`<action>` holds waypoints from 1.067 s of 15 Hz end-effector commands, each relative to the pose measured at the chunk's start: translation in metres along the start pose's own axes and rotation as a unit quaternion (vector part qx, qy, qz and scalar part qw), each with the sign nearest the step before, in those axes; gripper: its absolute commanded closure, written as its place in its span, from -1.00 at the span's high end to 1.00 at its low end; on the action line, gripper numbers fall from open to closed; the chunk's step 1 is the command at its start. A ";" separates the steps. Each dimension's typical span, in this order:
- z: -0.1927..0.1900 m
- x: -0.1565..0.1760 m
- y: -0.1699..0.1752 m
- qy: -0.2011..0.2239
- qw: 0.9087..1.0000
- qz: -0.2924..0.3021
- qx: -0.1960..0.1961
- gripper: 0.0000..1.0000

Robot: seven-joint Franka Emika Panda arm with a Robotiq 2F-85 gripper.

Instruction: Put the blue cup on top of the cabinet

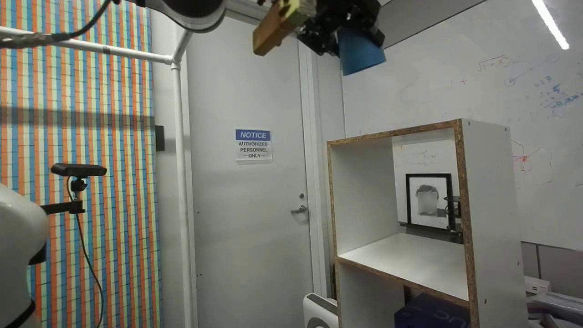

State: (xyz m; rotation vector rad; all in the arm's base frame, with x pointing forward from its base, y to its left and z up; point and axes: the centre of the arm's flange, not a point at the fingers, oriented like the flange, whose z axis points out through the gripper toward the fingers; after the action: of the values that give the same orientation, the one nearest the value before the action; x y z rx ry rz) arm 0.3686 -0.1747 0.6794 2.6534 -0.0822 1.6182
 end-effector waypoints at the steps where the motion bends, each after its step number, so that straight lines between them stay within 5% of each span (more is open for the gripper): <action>1: 0.081 0.044 0.018 -0.015 0.999 0.021 0.019 0.02; 6: 0.154 0.065 0.019 -0.051 0.997 0.042 0.029 0.02; 7: 0.164 0.067 0.020 -0.062 0.996 0.047 0.032 0.31; 8: 0.172 0.068 0.021 -0.074 0.995 0.054 0.037 0.88; 16: 0.191 0.048 0.021 -0.156 0.985 0.060 0.039 1.00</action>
State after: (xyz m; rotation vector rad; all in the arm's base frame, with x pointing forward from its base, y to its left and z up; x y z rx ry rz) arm 0.5560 -0.2056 0.6235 2.9871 -0.2043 1.2685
